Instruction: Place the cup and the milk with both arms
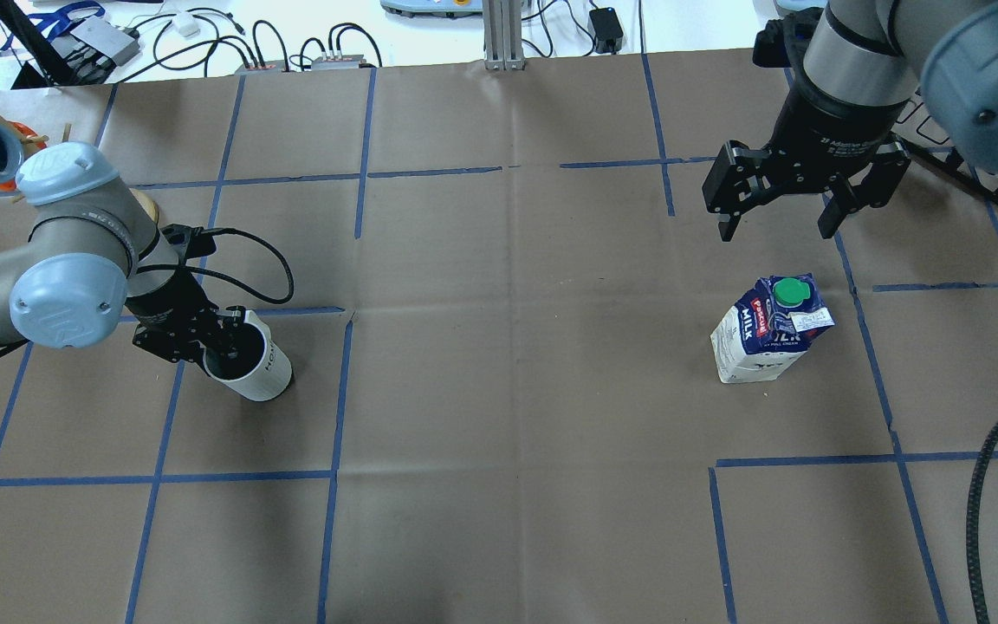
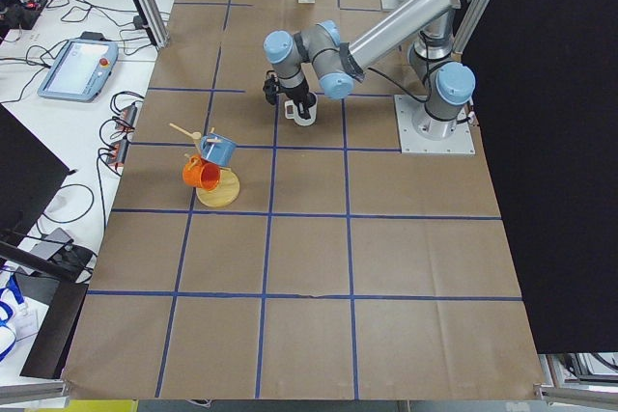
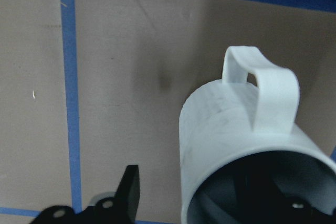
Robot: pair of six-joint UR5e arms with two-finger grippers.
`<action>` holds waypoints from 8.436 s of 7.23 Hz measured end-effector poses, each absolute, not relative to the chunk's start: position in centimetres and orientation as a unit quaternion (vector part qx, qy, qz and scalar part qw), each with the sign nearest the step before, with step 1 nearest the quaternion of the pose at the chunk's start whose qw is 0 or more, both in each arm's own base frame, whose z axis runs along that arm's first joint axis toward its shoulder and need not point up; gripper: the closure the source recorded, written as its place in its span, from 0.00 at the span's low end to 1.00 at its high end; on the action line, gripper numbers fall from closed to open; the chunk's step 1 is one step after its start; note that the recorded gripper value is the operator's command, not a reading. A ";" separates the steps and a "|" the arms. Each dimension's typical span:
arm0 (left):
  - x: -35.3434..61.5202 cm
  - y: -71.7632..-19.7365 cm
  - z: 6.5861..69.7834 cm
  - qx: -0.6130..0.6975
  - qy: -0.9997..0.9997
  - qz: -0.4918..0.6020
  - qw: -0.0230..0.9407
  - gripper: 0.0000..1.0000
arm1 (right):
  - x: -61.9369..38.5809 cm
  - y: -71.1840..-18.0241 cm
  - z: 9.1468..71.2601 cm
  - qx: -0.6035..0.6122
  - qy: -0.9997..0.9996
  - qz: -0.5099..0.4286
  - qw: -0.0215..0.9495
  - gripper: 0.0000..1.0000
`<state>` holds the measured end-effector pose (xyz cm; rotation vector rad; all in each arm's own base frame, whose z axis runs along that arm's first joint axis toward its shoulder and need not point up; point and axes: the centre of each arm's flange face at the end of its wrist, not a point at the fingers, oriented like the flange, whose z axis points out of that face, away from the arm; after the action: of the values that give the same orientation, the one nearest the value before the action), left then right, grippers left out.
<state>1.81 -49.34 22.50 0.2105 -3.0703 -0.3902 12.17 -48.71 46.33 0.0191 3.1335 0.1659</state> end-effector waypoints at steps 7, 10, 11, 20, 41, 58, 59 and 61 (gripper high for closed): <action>-15.1 -64.8 29.6 0.013 -0.999 -0.014 0.026 0.99 | 12.2 -48.7 46.5 0.006 0.999 0.051 0.003 0.00; -25.4 -69.0 26.9 -0.016 -1.000 -0.001 0.016 0.98 | 12.1 -48.8 46.5 0.006 0.999 0.050 0.003 0.00; -26.8 -69.5 26.2 -0.016 -1.000 -0.001 0.016 0.92 | 12.1 -48.8 46.5 0.006 0.999 0.050 0.002 0.00; -27.6 -68.0 30.4 -0.025 -1.000 -0.001 0.016 0.01 | 8.3 -49.2 46.4 -0.026 0.999 0.034 -0.001 0.00; -16.7 -41.0 59.5 -0.056 -0.998 -0.030 -0.011 0.00 | 9.0 -54.4 42.1 -0.024 1.000 -0.016 -0.010 0.43; -16.4 -39.8 58.7 -0.054 -0.998 -0.037 -0.012 0.00 | 32.2 -69.3 37.0 0.004 1.000 -0.016 -0.009 0.00; -16.4 -39.7 58.7 -0.054 -0.998 -0.036 -0.012 0.00 | 31.4 -67.4 39.5 0.001 1.000 -0.006 -0.012 0.00; -16.4 -39.7 58.8 -0.055 -0.998 -0.036 -0.012 0.00 | 27.3 -62.3 43.5 -0.016 1.000 0.009 -0.015 0.00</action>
<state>-16.39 -39.65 58.77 -0.1735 -3.1584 -0.1136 27.27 -62.31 43.50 -0.0494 3.1717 0.0301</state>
